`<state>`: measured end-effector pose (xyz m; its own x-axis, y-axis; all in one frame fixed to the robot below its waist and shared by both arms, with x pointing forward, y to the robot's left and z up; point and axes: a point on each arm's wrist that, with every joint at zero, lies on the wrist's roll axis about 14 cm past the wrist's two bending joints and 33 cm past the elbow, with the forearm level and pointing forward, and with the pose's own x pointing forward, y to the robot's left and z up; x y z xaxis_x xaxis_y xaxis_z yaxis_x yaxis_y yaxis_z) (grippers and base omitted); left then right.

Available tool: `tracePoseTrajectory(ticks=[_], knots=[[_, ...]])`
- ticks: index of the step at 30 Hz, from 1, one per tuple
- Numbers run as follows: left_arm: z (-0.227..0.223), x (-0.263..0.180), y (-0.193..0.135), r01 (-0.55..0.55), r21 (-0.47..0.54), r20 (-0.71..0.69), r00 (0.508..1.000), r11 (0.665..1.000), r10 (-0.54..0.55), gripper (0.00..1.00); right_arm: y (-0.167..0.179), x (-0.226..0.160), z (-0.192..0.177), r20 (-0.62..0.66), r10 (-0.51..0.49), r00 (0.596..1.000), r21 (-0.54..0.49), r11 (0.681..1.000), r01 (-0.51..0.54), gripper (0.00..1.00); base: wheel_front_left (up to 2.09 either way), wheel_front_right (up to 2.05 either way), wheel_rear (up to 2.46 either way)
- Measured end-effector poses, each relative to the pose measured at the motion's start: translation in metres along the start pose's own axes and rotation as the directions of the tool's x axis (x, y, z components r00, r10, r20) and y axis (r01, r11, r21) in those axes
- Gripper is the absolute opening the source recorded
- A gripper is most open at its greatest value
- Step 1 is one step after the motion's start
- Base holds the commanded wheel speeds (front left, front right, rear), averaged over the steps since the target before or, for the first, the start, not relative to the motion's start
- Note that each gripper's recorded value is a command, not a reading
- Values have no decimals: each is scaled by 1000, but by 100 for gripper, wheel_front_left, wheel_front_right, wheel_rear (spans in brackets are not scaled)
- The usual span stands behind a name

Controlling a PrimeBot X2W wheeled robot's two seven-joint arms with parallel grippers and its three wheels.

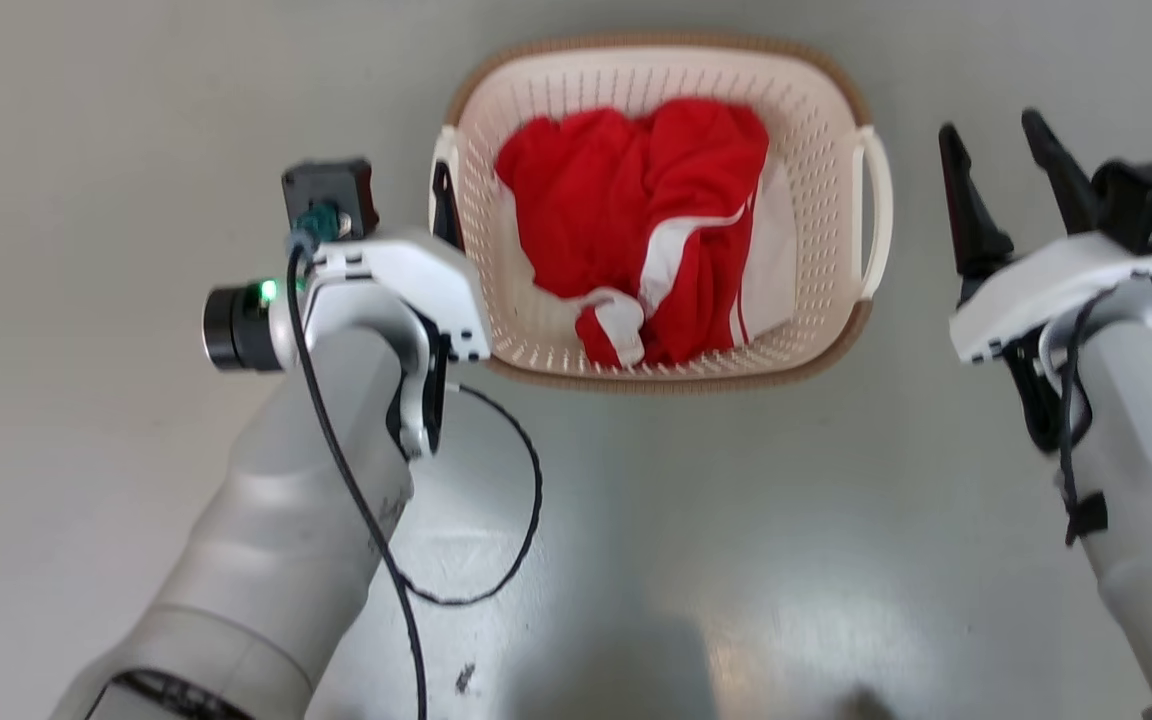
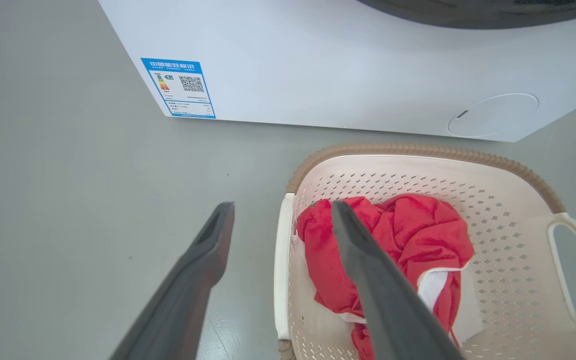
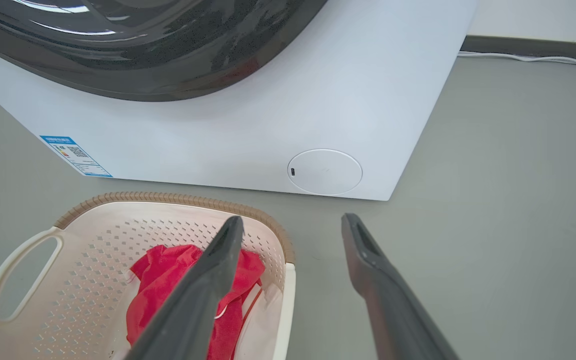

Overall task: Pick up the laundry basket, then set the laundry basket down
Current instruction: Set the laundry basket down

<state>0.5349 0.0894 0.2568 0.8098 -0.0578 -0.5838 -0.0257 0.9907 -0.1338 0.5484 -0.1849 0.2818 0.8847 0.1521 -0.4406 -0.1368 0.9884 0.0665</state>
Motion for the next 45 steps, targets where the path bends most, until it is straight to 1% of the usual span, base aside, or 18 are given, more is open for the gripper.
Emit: tracePoseTrajectory(ticks=[4,10,15,20,25,28,31,36,45], knots=[[17,-24,4,2,-16,50,999,1000,-1,100,-2,-22,20,41,-12,999,-23,1000,13,100,0,0,0],[41,-63,11,5,-30,130,991,1000,-1,100,-5,-54,58,129,-37,991,-27,999,41,100,0,0,0],[52,-95,19,1,-37,182,983,999,5,100,-1,-82,79,178,-37,983,-47,998,46,100,0,0,0],[70,-124,21,22,-43,256,967,999,-10,100,3,-109,100,242,-31,970,-58,997,46,100,0,0,0],[74,-150,25,34,-41,302,953,999,-20,100,1,-138,116,303,-46,952,-56,996,66,100,0,0,0],[79,-164,28,38,-34,338,941,999,-24,100,1,-153,119,325,-48,944,-58,996,71,100,0,0,0],[82,-177,31,42,-53,367,930,998,-20,100,2,-168,118,340,-53,939,-54,996,75,100,0,0,0],[76,-199,45,29,-97,396,918,995,12,100,5,-191,111,351,-51,935,-60,995,76,100,0,0,0],[66,-233,57,20,-108,443,896,994,30,100,10,-221,107,383,-48,923,-67,995,79,100,0,0,0]])
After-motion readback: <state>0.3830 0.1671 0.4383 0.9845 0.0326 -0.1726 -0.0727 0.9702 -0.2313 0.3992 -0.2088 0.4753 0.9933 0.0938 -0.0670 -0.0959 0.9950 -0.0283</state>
